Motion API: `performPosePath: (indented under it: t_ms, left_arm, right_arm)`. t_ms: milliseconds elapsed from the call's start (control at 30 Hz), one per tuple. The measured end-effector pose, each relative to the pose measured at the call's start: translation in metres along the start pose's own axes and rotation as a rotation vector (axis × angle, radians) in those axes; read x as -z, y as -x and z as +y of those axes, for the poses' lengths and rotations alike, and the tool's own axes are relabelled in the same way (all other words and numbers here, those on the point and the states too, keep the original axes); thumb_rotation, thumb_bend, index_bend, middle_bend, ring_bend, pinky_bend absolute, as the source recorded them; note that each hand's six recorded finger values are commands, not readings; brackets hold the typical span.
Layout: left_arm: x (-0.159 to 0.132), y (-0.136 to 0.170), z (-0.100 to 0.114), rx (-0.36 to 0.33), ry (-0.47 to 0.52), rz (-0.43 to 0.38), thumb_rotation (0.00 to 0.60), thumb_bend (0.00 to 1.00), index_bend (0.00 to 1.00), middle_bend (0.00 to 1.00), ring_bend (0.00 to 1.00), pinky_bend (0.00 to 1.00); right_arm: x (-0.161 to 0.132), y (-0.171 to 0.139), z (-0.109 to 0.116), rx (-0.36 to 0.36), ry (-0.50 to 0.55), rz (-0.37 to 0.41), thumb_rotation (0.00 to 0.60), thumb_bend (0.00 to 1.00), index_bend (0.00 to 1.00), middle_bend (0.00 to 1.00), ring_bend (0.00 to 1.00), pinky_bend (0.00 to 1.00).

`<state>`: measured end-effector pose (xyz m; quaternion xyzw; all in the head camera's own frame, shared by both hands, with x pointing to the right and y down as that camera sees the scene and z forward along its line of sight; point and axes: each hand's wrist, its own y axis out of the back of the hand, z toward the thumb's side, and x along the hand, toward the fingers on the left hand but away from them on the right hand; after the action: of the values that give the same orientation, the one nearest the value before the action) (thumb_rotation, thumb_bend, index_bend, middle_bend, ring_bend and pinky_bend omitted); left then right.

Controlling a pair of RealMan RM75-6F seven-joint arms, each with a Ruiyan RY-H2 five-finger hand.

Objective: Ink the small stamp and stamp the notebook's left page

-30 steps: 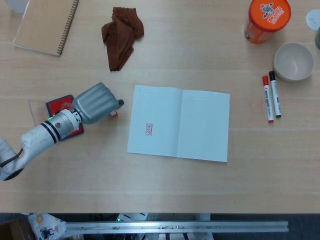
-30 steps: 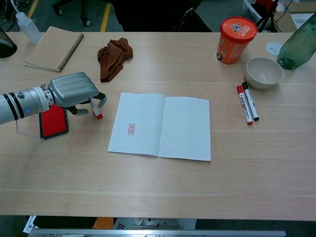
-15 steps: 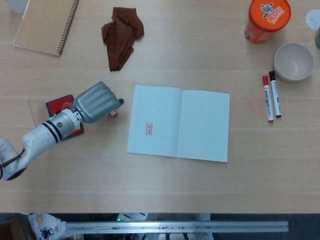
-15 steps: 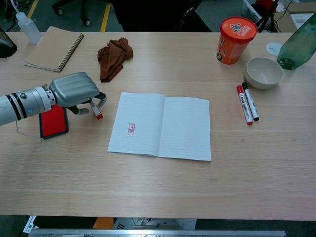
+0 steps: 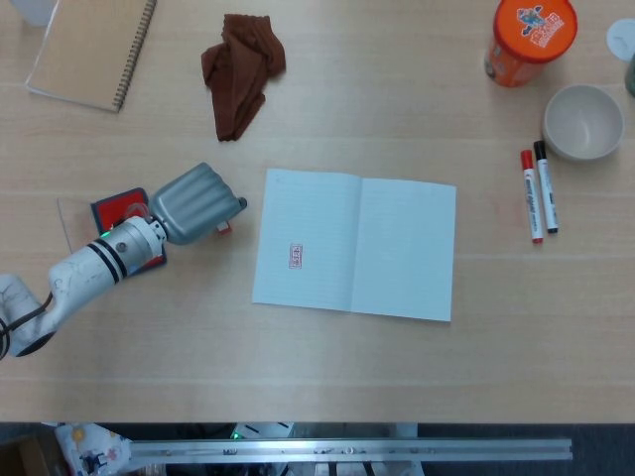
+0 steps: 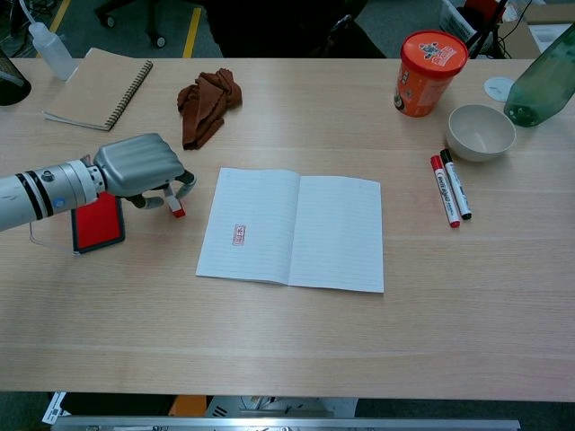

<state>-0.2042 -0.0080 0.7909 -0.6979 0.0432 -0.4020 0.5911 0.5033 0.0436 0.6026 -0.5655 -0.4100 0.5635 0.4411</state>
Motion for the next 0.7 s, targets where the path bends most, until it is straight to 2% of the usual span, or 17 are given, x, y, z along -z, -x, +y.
performPosePath:
  t_ms: [700]
  left_arm:
    - [-0.0035, 0.0014, 0.0003, -0.008, 0.042, -0.004, 0.6, 0.29, 0.55, 1.0, 1.0, 1.0]
  right_arm:
    - [0.0033, -0.0024, 0.0011, 0.004, 0.004, -0.007, 0.6, 0.22, 0.34, 0.49, 0.51, 0.56]
